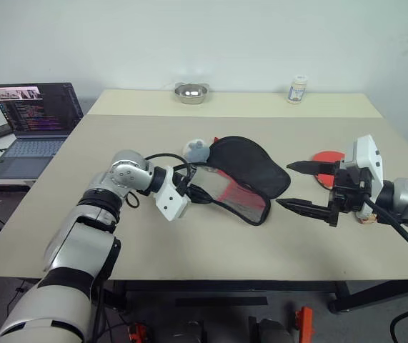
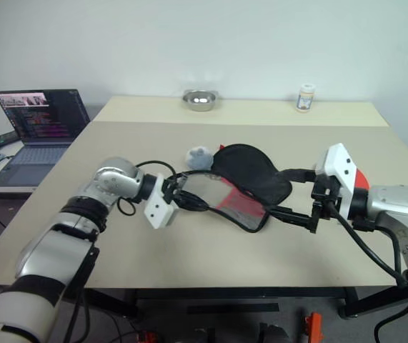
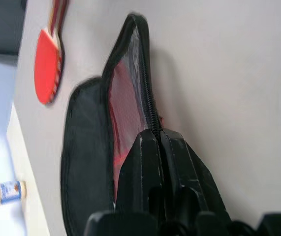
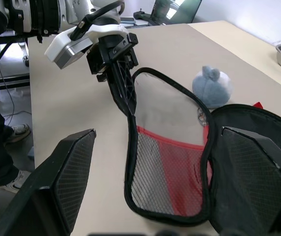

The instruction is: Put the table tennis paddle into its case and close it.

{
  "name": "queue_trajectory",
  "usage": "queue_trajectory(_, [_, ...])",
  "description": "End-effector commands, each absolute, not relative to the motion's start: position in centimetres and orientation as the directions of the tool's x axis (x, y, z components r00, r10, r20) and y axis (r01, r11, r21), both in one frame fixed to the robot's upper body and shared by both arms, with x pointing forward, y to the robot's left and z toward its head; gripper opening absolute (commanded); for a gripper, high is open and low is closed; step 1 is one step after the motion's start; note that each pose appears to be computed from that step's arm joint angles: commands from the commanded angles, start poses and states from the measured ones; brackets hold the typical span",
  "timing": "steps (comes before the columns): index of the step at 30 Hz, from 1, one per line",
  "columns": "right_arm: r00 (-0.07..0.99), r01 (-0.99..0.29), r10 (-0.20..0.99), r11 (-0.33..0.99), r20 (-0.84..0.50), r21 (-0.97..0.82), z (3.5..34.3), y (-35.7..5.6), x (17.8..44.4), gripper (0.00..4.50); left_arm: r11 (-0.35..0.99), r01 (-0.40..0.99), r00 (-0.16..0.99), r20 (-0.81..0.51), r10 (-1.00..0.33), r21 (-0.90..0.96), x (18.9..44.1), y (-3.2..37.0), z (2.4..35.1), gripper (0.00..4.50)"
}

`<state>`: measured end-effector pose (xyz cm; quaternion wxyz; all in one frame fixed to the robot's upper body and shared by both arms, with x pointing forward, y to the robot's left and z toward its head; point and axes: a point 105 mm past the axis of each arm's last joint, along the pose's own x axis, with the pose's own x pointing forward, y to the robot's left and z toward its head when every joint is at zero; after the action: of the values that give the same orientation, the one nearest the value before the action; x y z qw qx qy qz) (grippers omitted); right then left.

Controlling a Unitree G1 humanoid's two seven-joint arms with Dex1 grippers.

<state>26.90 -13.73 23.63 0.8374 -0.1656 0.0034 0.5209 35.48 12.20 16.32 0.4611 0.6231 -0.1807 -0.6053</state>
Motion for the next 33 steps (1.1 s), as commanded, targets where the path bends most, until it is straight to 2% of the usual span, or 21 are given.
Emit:
queue_trajectory(1, [0.44, -0.873, 0.883, 0.38, -0.162, -0.305, 24.1, -13.3, 26.7, 4.5, -0.393, 0.428, 0.315, -0.541, -0.78, 0.814, 37.1, 13.4, 16.3, 0.01])
queue_trajectory(4, [0.436, -0.877, 0.885, 0.375, -0.166, -0.301, 24.0, -13.2, 26.7, 4.5, -0.328, 0.501, 0.326, -0.526, -0.785, 0.801, 37.4, 13.6, 15.6, 0.68])
queue_trajectory(9, [0.443, -0.875, 0.882, 0.386, -0.162, -0.291, 23.7, -12.9, 27.0, 4.5, -0.027, 0.723, 0.34, -0.389, -0.856, 0.691, 37.9, 14.3, 15.3, 2.49])
queue_trajectory(13, [0.465, -0.867, 0.871, 0.413, -0.158, -0.277, 23.4, -12.9, 27.5, 4.5, 0.082, 0.837, 0.331, -0.381, -0.863, 0.542, 36.9, 16.1, 14.0, 4.04])
queue_trajectory(14, [0.474, -0.864, 0.867, 0.424, -0.155, -0.271, 23.3, -13.0, 27.8, 4.5, 0.106, 0.864, 0.322, -0.377, -0.868, 0.492, 36.4, 16.3, 13.8, 4.28])
queue_trajectory(18, [0.494, -0.856, 0.858, 0.451, -0.139, -0.253, 23.3, -13.0, 28.5, 4.5, 0.178, 0.934, 0.279, -0.321, -0.905, 0.309, 34.2, 16.2, 15.1, 4.28])
queue_trajectory(21, [0.525, -0.841, 0.843, 0.493, -0.117, -0.223, 23.5, -13.0, 29.8, 4.5, 0.241, 0.938, 0.298, -0.228, -0.927, 0.247, 33.4, 15.6, 17.5, 4.28])
queue_trajectory(26, [0.644, -0.765, 0.755, 0.632, -0.123, -0.124, 22.9, -13.1, 34.1, 4.5, 0.381, 0.911, 0.391, -0.037, -0.919, 0.16, 33.9, 15.5, 21.5, 4.28])
queue_trajectory(30, [0.722, -0.689, 0.668, 0.717, -0.178, -0.103, 21.4, -13.4, 37.2, 4.5, 0.506, 0.853, 0.508, 0.019, -0.861, 0.125, 35.1, 17.2, 22.0, 4.28])
queue_trajectory(33, [0.778, -0.62, 0.604, 0.782, -0.174, -0.057, 20.6, -13.7, 39.6, 4.5, 0.548, 0.829, 0.549, 0.029, -0.835, 0.112, 35.6, 17.9, 22.0, 4.28])
